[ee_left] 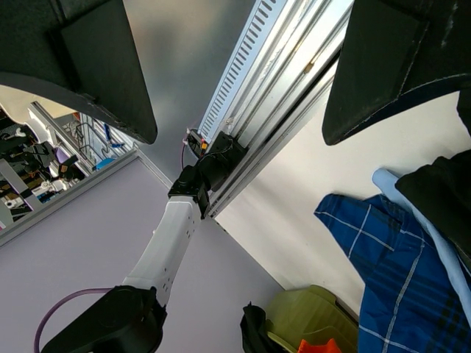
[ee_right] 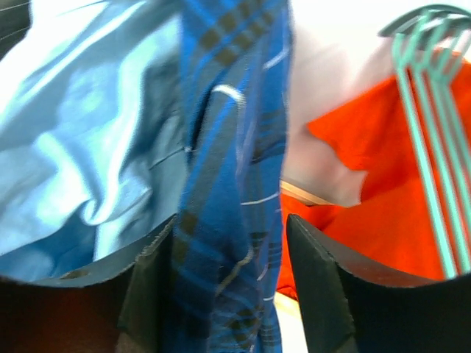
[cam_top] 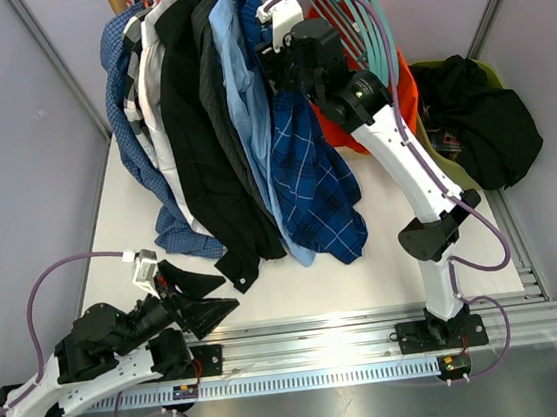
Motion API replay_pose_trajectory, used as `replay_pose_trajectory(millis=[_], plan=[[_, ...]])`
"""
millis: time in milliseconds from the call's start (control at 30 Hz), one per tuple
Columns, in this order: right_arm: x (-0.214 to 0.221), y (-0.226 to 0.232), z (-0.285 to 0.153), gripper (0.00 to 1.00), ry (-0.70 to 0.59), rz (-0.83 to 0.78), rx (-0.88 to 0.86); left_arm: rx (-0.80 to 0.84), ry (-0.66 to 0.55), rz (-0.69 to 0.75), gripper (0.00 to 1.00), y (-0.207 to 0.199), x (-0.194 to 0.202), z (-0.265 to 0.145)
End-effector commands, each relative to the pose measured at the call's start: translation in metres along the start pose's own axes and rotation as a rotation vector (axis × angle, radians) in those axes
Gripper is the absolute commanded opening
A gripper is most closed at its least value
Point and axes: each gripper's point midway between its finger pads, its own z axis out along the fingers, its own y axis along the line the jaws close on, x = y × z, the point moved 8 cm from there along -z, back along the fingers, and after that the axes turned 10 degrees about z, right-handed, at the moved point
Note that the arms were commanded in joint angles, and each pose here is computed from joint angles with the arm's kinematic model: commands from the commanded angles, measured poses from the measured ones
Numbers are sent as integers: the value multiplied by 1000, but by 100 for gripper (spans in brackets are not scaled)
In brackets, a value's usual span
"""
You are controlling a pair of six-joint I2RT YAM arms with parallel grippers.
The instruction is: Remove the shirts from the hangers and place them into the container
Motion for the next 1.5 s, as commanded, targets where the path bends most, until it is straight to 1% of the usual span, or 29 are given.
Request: replay_pose_trajectory(millis=[0, 67, 100, 167, 267, 300, 333, 433, 533, 567, 600, 667, 700, 767, 900, 1067, 1133, 1167, 1200, 1233, 1267, 1400, 1433, 1467], plan=[[-18, -2, -21, 63, -35, -16, -100, 116, -184, -38, 99, -8, -22, -30], [-21, 0, -26, 55, -40, -5, -132, 116, -183, -39, 99, -8, -22, -30], [-18, 0, -25, 48, -34, -6, -138, 116, -184, -38, 99, -8, -22, -29], [-23, -1, -32, 46, -53, -5, -145, 115, -182, -38, 99, -8, -21, -29], [-26, -4, -33, 38, -77, -17, -123, 117, -182, -36, 99, -8, -21, -28], [-27, -5, -32, 31, -91, -16, -111, 117, -182, -36, 99, -8, -21, -28], [-29, -8, -32, 20, -103, -17, -83, 117, -179, -37, 99, -8, -20, -27], [-37, -12, -29, 18, -146, -30, -42, 122, -184, -39, 99, -8, -20, -27], [-41, -14, -23, 33, -157, -38, -7, 124, -181, -42, 99, -9, -20, -26], [-40, -13, -19, 43, -155, -38, -7, 126, -182, -44, 99, -9, -20, -27], [-40, -12, -18, 48, -157, -39, -8, 126, -182, -45, 99, -9, -20, -27], [-38, -10, -14, 53, -156, -38, -19, 128, -179, -44, 99, -9, -20, -27], [-36, -10, -12, 59, -151, -36, -21, 129, -177, -44, 99, -9, -20, -27], [-35, -8, -10, 61, -157, -30, -26, 129, -177, -44, 99, -9, -20, -27], [-33, -13, -2, 59, -154, -11, -24, 129, -177, -43, 99, -9, -20, -28], [-24, -18, 20, 46, -156, 36, -13, 131, -174, -44, 99, -9, -20, -28], [-23, -20, 26, 37, -161, 46, -1, 134, -176, -45, 99, -10, -20, -28], [-22, -20, 30, 26, -161, 45, 8, 134, -173, -45, 99, -10, -20, -28], [-20, -21, 32, 20, -158, 48, 20, 135, -175, -47, 99, -10, -21, -29], [-21, -22, 32, 13, -164, 50, 29, 136, -172, -48, 99, -10, -20, -29], [-22, -23, 33, 0, -173, 57, 36, 138, -169, -47, 99, -10, -20, -29], [-32, -26, 19, 0, -226, 77, 46, 137, -168, -48, 99, -10, -19, -28], [-43, -31, 6, 0, -261, 87, 52, 137, -168, -47, 99, -10, -19, -28], [-41, -32, 6, 0, -270, 91, 64, 139, -170, -46, 99, -10, -19, -28]])
